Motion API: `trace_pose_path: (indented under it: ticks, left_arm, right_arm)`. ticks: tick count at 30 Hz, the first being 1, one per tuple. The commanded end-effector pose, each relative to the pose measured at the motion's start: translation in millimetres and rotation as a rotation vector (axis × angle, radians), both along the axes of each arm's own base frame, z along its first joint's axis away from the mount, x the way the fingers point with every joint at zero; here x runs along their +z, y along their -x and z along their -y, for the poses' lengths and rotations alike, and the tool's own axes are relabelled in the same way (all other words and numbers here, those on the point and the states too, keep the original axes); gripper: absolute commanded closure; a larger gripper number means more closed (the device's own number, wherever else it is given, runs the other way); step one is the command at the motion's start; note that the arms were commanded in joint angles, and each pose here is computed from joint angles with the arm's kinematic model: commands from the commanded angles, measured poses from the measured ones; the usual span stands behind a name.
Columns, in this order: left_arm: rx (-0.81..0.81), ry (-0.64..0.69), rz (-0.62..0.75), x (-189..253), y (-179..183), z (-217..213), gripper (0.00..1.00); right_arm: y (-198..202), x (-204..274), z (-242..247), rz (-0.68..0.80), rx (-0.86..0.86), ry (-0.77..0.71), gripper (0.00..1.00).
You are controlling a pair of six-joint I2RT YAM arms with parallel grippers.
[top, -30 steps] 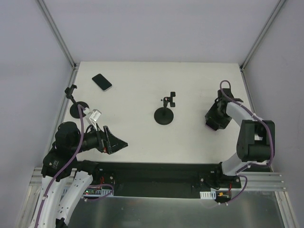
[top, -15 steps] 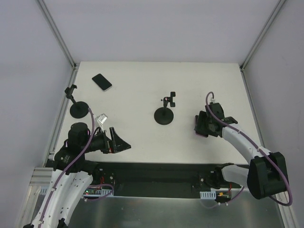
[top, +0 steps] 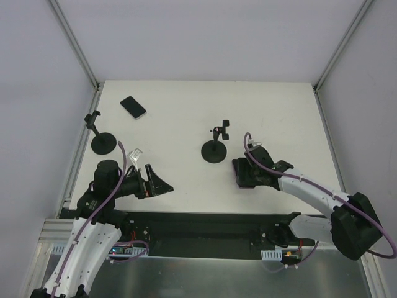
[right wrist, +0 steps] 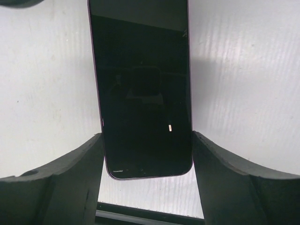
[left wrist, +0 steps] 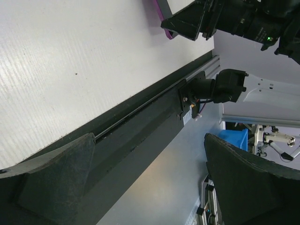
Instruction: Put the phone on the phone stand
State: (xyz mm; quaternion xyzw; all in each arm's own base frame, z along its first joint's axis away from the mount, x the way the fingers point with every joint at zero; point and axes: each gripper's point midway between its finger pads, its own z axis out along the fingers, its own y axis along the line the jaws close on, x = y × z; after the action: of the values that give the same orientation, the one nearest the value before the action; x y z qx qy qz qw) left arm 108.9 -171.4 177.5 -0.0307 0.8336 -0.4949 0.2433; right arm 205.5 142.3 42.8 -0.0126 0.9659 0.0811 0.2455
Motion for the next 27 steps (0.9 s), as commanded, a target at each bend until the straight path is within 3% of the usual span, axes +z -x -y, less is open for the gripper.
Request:
trace_pose_path:
  ticks: [1, 16, 22, 27]
  left_arm:
    - [-0.003, 0.034, 0.002, -1.2, -7.3, 4.8, 0.01]
    - [0.022, 0.159, -0.104, -28.9, -26.9, 24.9, 0.07]
    - [0.073, 0.145, -0.132, -41.8, -39.4, 36.1, 0.08]
    - [0.150, 0.151, -0.244, -68.8, -45.2, 44.1, 0.13]
  right_arm:
    - [3.2, 4.2, -17.5, 0.051, 0.069, -0.035, 0.99]
    - [39.8, 28.4, -91.1, 0.177, 0.403, -0.197, 0.99]
    - [43.8, 40.7, -117.4, 0.159, 0.379, -0.283, 0.99]
    - [48.1, 33.7, -130.1, 0.117, 0.356, -0.285, 0.99]
